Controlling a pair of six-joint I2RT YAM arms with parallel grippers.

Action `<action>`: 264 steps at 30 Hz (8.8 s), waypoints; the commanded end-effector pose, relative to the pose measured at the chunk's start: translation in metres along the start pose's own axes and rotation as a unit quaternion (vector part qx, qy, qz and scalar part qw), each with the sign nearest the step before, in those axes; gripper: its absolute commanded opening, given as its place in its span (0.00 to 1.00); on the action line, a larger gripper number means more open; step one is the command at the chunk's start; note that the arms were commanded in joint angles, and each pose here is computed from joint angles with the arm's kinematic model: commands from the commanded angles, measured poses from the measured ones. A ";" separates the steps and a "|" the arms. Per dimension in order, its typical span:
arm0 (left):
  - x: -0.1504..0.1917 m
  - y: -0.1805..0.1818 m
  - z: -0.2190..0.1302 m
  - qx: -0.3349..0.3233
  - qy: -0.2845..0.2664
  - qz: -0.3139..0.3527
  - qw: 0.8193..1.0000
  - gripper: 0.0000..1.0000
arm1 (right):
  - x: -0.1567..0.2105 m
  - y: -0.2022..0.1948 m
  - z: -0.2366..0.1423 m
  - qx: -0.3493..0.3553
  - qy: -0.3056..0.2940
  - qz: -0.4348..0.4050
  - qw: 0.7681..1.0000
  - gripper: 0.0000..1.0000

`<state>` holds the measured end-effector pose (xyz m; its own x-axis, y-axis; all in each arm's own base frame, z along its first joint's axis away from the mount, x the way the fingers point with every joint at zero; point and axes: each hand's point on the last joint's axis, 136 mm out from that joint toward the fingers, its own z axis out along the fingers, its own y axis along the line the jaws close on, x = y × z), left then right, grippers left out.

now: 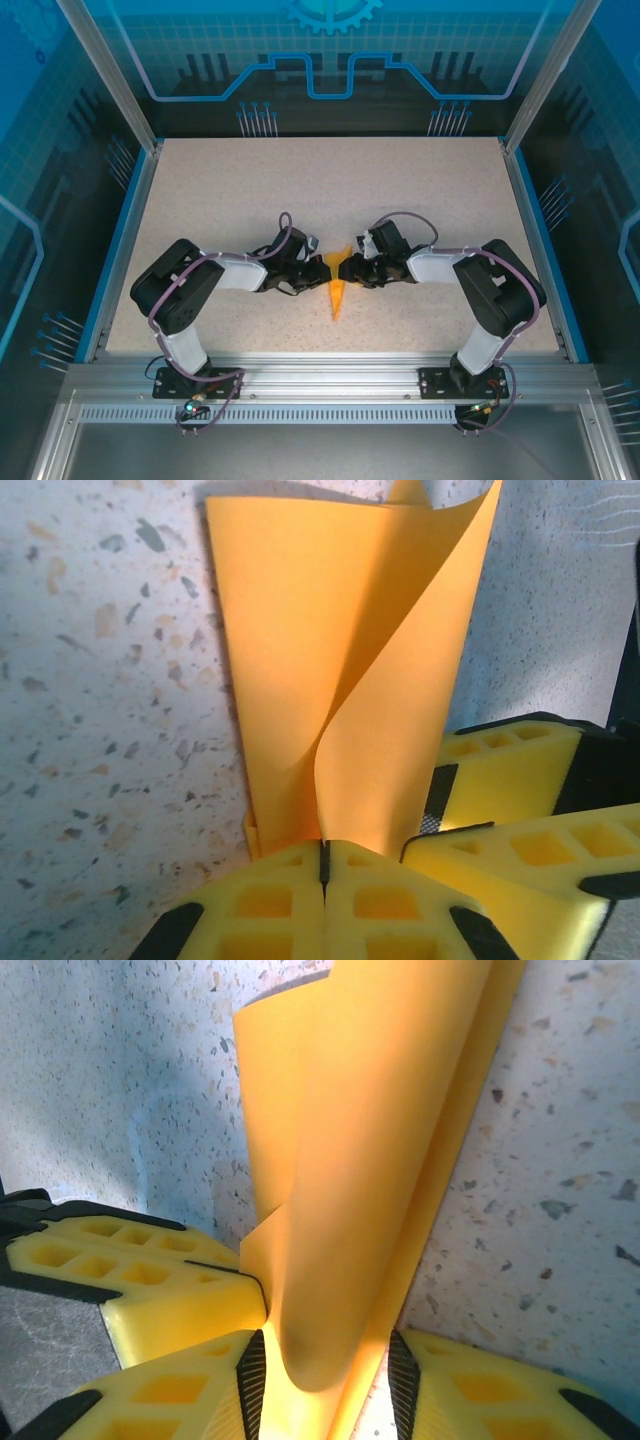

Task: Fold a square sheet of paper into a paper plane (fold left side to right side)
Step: Fold the wing for the fifth time at the center of the table.

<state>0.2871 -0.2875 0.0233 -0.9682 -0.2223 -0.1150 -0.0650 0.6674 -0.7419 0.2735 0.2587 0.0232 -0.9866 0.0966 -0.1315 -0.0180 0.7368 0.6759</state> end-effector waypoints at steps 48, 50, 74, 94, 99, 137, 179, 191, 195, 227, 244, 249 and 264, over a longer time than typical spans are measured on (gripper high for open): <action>0.012 0.035 0.009 -0.044 0.014 -0.024 0.999 0.00 | -0.035 0.019 0.014 0.003 -0.008 -0.051 0.999 0.34; 0.013 0.037 0.010 -0.047 0.015 -0.026 0.998 0.00 | -0.035 0.017 0.015 0.005 -0.006 -0.050 0.999 0.34; 0.008 0.016 -0.007 -0.025 0.000 -0.009 1.000 0.13 | -0.001 -0.043 0.021 0.088 0.044 0.016 0.995 0.33; 0.039 -0.066 -0.042 0.082 0.038 0.029 0.995 0.23 | 0.005 -0.048 0.026 0.079 0.051 0.019 0.995 0.33; 0.049 -0.065 -0.023 0.078 0.062 0.029 0.995 0.22 | 0.006 -0.048 0.027 0.080 0.053 0.019 0.995 0.33; 0.071 -0.027 -0.008 0.005 0.071 0.009 0.997 0.22 | 0.006 -0.050 0.028 0.095 0.066 0.011 0.993 0.33; 0.079 -0.014 0.005 -0.049 0.081 0.040 0.995 0.20 | 0.010 -0.055 0.026 0.106 0.072 0.009 0.992 0.33; 0.083 -0.005 0.011 -0.057 0.091 0.027 0.994 0.20 | 0.009 -0.053 0.026 0.103 0.071 0.008 0.992 0.33; 0.085 0.000 0.012 -0.065 0.095 0.020 0.993 0.20 | -0.003 -0.039 0.023 0.088 0.057 -0.005 0.994 0.33; 0.093 0.024 0.011 -0.102 0.097 0.001 0.990 0.13 | 0.024 0.021 -0.005 -0.046 0.026 -0.088 0.995 0.14; 0.094 0.025 0.011 -0.105 0.100 0.003 0.989 0.12 | 0.015 -0.013 0.018 0.040 0.051 -0.086 0.994 0.14; 0.095 0.027 0.012 -0.108 0.101 0.001 0.989 0.12 | 0.009 -0.023 0.017 0.063 0.045 -0.085 0.993 0.13; 0.096 0.028 0.013 -0.109 0.104 0.000 0.989 0.12 | -0.035 -0.027 0.007 0.068 0.014 -0.085 0.994 0.13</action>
<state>0.2161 -0.3194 0.0135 -0.9956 -0.0883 -0.0321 -0.0435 0.7354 -0.6762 0.2839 0.2592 0.0125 -0.9801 -0.0886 -0.1774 -0.1800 0.7730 0.6084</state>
